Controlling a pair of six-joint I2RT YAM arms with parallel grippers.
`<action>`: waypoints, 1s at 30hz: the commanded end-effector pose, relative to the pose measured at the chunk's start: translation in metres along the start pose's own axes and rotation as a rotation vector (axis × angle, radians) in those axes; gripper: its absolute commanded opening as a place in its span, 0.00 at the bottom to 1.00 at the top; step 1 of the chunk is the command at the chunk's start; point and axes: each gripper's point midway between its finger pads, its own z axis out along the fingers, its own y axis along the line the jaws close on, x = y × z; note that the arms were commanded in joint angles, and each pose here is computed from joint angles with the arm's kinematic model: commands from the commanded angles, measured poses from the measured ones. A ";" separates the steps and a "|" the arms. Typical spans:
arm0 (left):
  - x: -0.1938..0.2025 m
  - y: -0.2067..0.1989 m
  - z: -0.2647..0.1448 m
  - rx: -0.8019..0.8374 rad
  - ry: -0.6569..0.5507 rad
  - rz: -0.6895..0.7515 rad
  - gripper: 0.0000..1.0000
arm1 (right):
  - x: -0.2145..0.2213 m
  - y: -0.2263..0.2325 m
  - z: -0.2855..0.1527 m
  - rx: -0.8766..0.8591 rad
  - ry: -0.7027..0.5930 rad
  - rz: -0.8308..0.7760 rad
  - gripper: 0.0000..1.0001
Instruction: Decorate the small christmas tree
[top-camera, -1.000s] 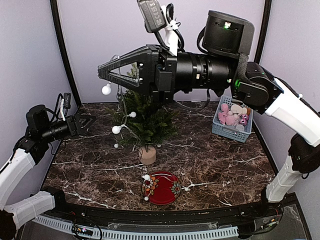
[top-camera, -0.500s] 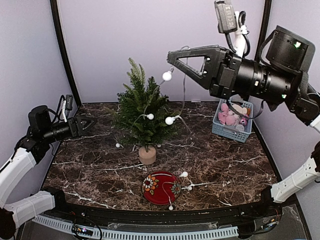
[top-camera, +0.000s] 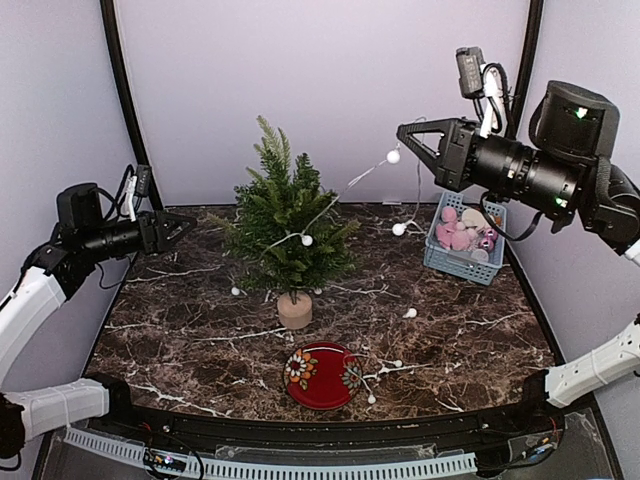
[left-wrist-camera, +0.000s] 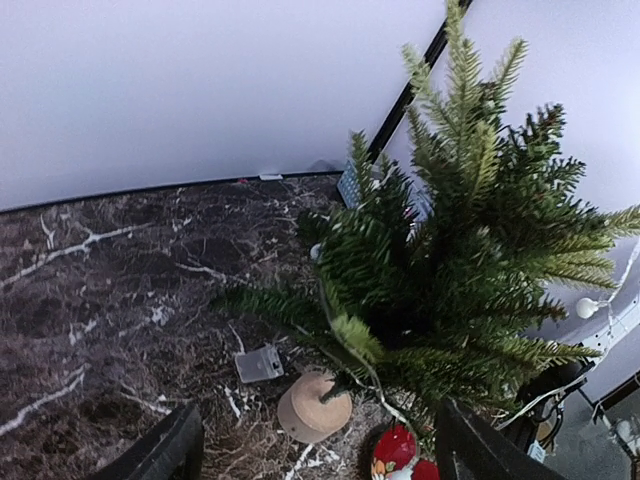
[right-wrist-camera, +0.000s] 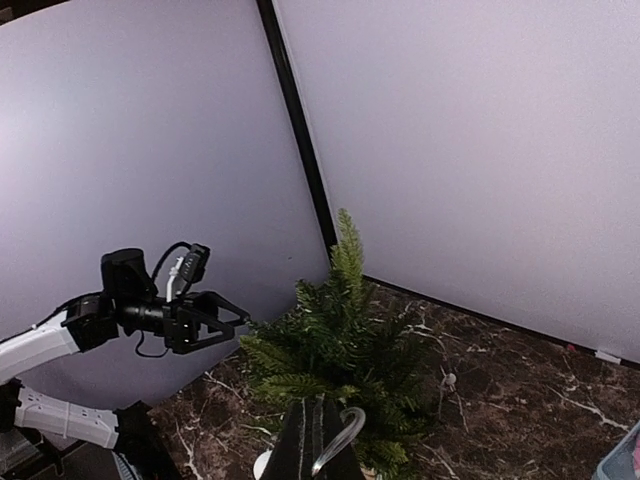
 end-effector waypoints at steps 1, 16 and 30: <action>-0.021 -0.020 0.003 -0.011 0.020 0.122 0.82 | 0.007 -0.037 0.004 0.080 0.012 0.052 0.00; -0.084 -0.112 0.033 0.105 0.000 0.307 0.79 | 0.031 -0.108 0.045 0.111 0.066 0.120 0.00; -0.151 -0.153 0.075 0.131 -0.055 0.381 0.77 | 0.064 -0.163 0.107 0.095 0.132 0.158 0.00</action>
